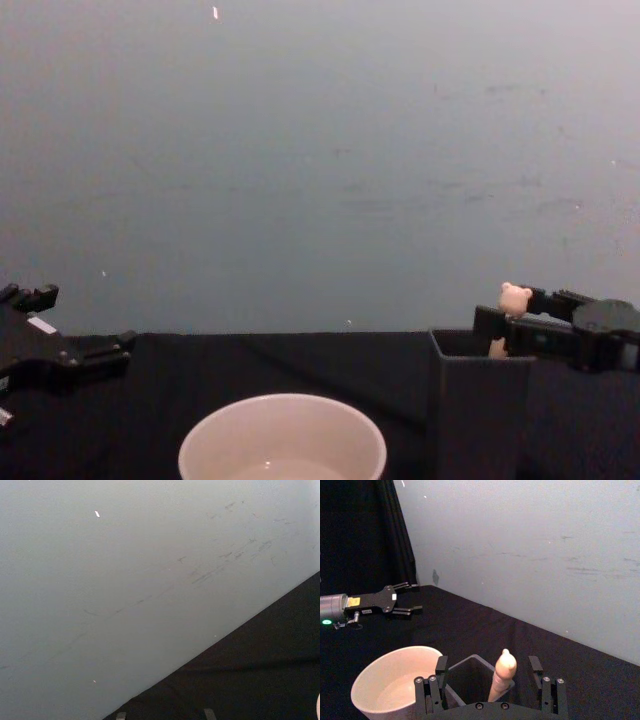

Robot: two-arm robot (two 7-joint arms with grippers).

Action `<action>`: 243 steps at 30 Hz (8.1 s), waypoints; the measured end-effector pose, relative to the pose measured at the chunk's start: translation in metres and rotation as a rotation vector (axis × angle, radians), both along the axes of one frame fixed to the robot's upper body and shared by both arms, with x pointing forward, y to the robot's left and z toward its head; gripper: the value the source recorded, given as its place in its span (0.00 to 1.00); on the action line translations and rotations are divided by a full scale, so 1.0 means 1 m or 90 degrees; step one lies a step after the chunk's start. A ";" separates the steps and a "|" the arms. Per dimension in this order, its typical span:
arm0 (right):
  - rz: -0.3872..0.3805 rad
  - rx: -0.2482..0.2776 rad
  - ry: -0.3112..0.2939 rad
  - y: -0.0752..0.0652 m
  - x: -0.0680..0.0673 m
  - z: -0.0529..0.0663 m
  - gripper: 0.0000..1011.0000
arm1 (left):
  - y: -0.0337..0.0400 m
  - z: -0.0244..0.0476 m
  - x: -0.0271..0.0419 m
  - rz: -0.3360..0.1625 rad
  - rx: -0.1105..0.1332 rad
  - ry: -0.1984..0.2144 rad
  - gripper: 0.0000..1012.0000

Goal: Pick up the stirring spoon with one hand, stir inside the cup, then place it back in its original position.

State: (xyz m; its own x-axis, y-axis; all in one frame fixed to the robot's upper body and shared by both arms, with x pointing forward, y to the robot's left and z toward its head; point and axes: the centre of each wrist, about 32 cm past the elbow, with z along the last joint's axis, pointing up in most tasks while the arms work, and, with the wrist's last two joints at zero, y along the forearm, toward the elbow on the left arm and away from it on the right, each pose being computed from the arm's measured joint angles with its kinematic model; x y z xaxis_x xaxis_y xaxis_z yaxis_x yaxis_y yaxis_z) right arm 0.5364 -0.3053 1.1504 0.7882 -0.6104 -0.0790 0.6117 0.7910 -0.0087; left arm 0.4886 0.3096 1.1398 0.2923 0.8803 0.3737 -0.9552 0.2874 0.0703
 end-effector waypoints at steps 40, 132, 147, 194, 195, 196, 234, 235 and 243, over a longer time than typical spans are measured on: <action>0.021 0.003 -0.005 0.009 0.007 -0.002 0.73 | 0.0000 0.0000 0.0000 0.000 0.000 0.000 0.99; 0.106 0.039 -0.154 0.101 0.006 0.028 0.21 | 0.0000 0.0000 0.0000 0.000 0.000 0.000 0.99; 0.127 -0.008 -0.130 0.119 0.013 -0.007 0.21 | 0.0000 0.0001 0.0000 0.000 0.000 0.000 0.99; 0.164 -0.008 -0.116 0.103 -0.022 -0.011 0.21 | 0.0000 0.0000 0.0000 0.000 0.000 0.000 0.99; 0.166 -0.007 -0.117 0.105 -0.022 -0.011 0.21 | 0.0000 0.0000 0.0000 0.000 0.000 0.000 0.99; 0.168 -0.004 -0.117 0.109 -0.021 -0.011 0.21 | 0.0000 0.0000 0.0000 0.000 0.000 0.000 0.99; 0.098 -0.016 -0.138 0.098 -0.003 -0.005 0.21 | 0.0000 0.0000 0.0000 0.000 0.000 0.000 0.99; 0.100 -0.016 -0.137 0.097 -0.004 -0.005 0.21 | 0.0000 0.0000 0.0000 0.000 0.000 0.000 0.99; 0.147 -0.011 -0.128 0.099 -0.020 -0.006 0.21 | 0.0000 0.0000 0.0000 0.000 0.000 0.000 0.99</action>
